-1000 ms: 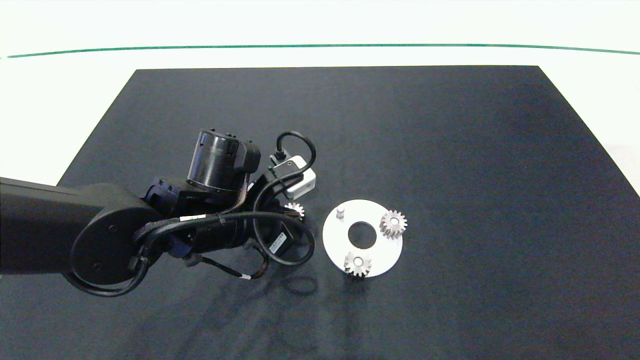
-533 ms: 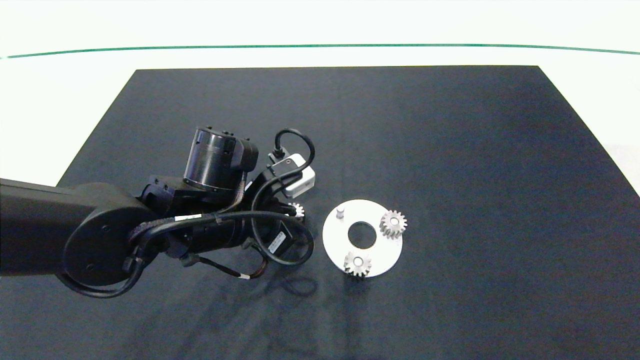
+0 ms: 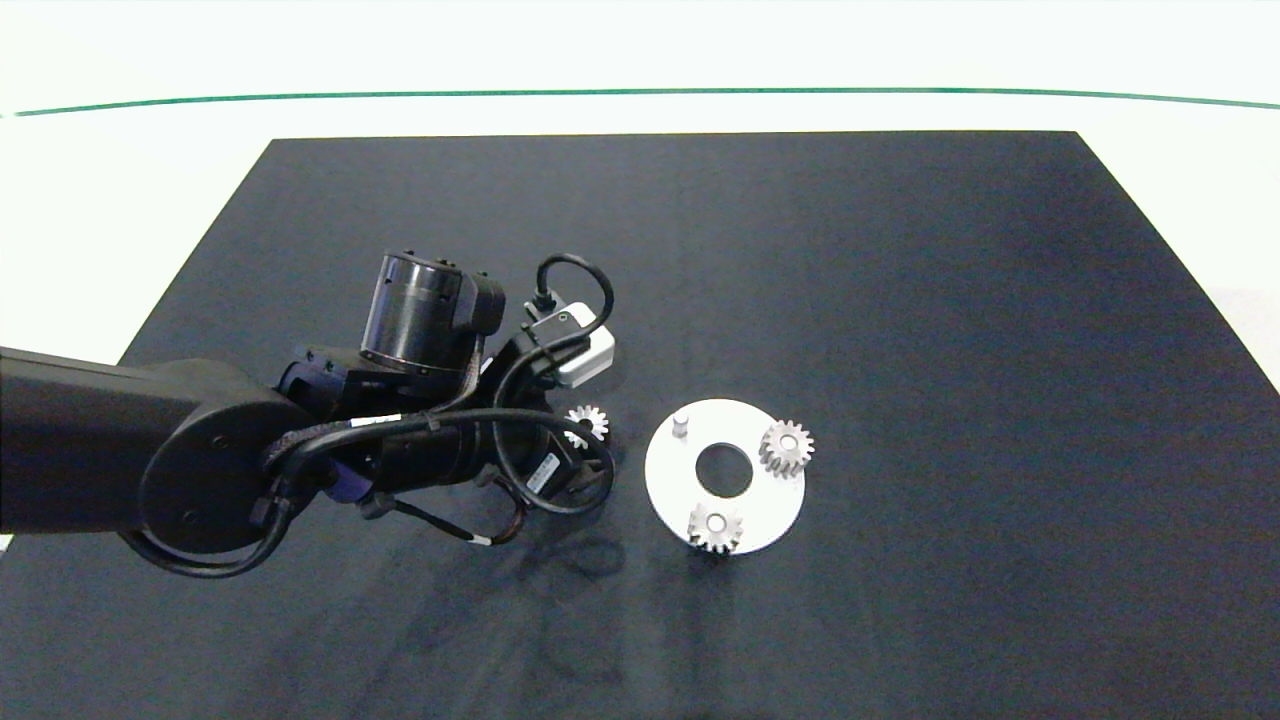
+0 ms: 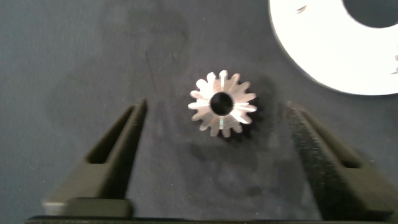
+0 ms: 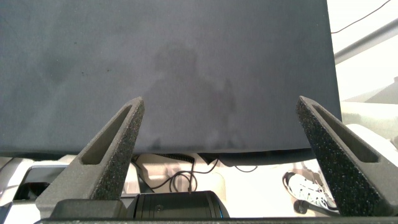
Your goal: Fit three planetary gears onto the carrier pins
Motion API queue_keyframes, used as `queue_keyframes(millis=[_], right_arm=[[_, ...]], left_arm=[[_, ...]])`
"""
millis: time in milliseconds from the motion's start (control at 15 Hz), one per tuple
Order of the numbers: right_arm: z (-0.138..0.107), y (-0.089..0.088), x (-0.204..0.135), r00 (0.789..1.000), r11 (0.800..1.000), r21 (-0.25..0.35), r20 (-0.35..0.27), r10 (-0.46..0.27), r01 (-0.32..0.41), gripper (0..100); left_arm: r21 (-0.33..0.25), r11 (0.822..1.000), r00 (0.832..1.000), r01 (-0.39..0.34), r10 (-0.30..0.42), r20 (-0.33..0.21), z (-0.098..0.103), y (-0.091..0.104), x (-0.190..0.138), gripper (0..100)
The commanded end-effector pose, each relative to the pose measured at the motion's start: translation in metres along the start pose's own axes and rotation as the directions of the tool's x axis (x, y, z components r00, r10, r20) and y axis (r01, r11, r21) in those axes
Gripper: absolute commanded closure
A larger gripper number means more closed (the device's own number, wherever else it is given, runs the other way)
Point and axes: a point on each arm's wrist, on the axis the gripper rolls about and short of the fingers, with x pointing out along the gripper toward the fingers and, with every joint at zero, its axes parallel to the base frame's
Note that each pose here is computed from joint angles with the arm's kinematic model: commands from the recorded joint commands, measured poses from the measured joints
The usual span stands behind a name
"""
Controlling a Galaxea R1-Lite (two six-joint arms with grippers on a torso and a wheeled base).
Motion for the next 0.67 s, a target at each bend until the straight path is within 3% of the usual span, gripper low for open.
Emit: queue_keyframes(millis=[67,400,667], right_arm=[[-0.0004,0.0,-0.0001,1.0,1.0,-0.002,-0.004,0.0,0.0,0],[-0.0006,0.0001,0.0002,1.0,1.0,0.0,-0.005,0.002,-0.002,0],[-0.0005,0.0001,0.0003,1.0,1.0,0.001,-0.007,0.0,0.0,0]], left_arm=[[-0.003,1.0,1.0,-0.002,0.002,-0.017,-0.0041,0.0021,0.0038,0],[-0.01,1.0,0.999,0.009,-0.009,-0.031,-0.0073,-0.0005,0.008,1],[-0.012,1.0,0.999,0.013,-0.013,-0.041,-0.0095,-0.0013,0.0106,8]])
